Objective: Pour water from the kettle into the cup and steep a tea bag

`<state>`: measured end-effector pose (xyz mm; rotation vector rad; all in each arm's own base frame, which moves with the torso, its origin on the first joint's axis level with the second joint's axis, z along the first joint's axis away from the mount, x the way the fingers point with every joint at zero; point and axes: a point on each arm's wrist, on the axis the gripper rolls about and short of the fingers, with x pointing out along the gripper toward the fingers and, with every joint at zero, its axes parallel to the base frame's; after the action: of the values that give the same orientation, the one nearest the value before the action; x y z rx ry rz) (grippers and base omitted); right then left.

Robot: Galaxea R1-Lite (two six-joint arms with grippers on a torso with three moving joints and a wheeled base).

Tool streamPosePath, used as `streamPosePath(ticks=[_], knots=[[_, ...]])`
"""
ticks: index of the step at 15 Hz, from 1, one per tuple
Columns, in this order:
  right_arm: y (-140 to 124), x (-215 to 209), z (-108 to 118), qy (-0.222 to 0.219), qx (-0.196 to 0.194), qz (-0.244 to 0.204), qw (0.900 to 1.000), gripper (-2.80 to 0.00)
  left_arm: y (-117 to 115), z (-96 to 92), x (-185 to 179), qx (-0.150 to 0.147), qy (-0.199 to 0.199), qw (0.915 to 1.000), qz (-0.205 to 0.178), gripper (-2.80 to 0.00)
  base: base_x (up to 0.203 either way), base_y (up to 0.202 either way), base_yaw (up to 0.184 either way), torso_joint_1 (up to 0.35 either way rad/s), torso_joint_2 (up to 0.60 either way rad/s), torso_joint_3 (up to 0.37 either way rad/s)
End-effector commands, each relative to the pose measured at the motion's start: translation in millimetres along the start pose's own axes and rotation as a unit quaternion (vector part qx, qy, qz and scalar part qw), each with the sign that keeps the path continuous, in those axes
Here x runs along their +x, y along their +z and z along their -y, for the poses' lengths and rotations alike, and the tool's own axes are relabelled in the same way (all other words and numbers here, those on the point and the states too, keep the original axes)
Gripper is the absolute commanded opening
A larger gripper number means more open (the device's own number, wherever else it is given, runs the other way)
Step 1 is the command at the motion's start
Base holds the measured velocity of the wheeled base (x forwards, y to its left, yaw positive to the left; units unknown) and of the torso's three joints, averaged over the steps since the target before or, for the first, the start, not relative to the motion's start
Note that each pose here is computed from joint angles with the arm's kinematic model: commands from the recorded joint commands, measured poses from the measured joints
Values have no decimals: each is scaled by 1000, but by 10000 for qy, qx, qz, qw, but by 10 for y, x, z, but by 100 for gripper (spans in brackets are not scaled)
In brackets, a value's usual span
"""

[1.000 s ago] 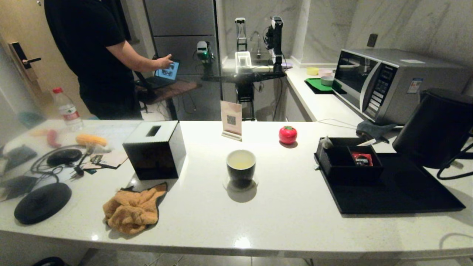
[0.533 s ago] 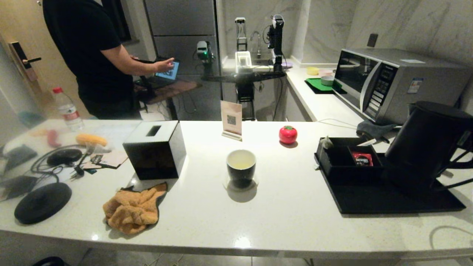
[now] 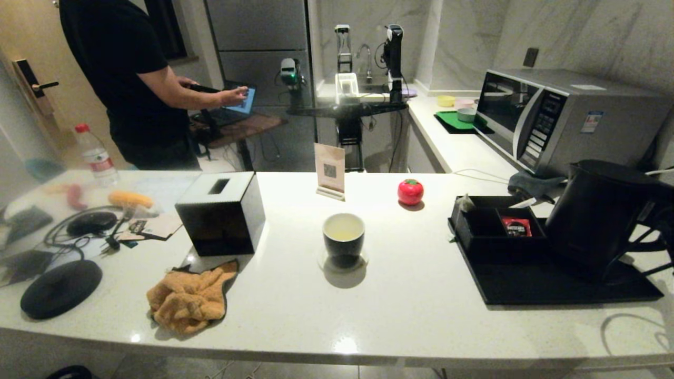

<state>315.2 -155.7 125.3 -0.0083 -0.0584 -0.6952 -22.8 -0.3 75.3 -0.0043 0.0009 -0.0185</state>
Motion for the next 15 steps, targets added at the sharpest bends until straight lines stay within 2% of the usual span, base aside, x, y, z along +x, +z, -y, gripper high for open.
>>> streamPosePath(ticks=[1, 15], knots=[[-124, 13, -3, -3, -46, -172, 9998, -280, 0, 0, 0, -2, 1, 10000, -3, -280, 0, 0, 0, 0, 0, 0], [-307, 52, -12, -13, -11, 23, 10000, -280, 0, 0, 0, -2, 1, 10000, -3, -280, 0, 0, 0, 0, 0, 0]])
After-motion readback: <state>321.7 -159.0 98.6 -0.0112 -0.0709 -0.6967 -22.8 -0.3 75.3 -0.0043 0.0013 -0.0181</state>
